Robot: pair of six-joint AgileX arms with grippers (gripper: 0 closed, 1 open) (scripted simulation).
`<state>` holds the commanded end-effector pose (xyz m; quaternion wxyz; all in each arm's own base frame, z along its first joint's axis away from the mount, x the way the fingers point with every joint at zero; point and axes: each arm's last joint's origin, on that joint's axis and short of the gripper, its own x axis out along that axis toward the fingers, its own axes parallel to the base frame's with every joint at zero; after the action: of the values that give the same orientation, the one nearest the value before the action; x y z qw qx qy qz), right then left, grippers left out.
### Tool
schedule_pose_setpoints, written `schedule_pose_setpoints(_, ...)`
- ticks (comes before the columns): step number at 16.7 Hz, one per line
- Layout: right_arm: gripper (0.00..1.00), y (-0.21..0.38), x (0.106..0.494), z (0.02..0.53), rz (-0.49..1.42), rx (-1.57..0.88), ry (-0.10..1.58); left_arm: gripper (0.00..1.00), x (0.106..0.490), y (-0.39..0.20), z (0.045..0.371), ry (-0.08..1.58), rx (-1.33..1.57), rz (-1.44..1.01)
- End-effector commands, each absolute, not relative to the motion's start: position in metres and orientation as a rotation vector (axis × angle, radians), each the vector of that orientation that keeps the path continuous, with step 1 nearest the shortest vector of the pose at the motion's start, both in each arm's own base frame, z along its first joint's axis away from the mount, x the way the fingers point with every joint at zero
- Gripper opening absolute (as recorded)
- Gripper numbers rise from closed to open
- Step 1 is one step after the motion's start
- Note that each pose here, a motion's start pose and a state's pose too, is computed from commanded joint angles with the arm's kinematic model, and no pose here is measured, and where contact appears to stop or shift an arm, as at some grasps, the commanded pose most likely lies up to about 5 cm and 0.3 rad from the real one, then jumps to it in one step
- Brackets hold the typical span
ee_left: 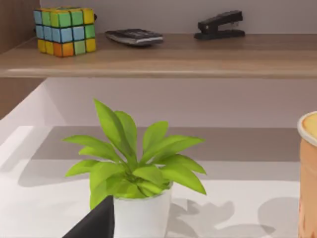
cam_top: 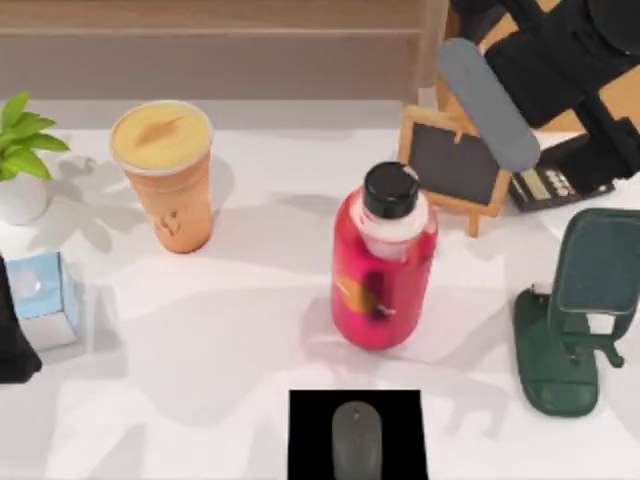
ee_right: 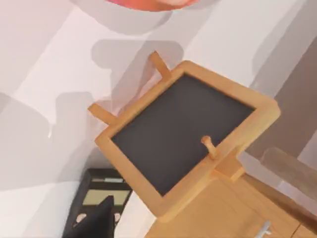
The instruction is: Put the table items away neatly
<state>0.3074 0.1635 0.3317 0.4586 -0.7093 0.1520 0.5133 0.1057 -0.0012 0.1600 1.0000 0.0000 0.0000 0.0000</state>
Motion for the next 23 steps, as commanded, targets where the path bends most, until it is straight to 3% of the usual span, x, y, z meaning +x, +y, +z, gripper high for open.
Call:
schedule_pose_setpoints(5,1.0,-0.005,0.371,0.296,0.738,-1.101,0.982,1.0,0.106,-0.001,0.16,0.0,0.0,0.0)
schedule_pose_setpoints(11,1.0,-0.163,0.356,0.2,0.336,-0.423,1.45,1.0,0.106,-0.001,0.16,0.0,0.0,0.0)
schedule_pose_setpoints(14,1.0,-0.189,0.341,0.175,0.271,-0.276,1.548,1.0,0.106,-0.001,0.16,0.0,0.0,0.0)
schedule_pose_setpoints(23,1.0,-0.19,0.341,0.153,0.268,-0.266,1.555,1.0,0.106,-0.001,0.16,0.0,0.0,0.0)
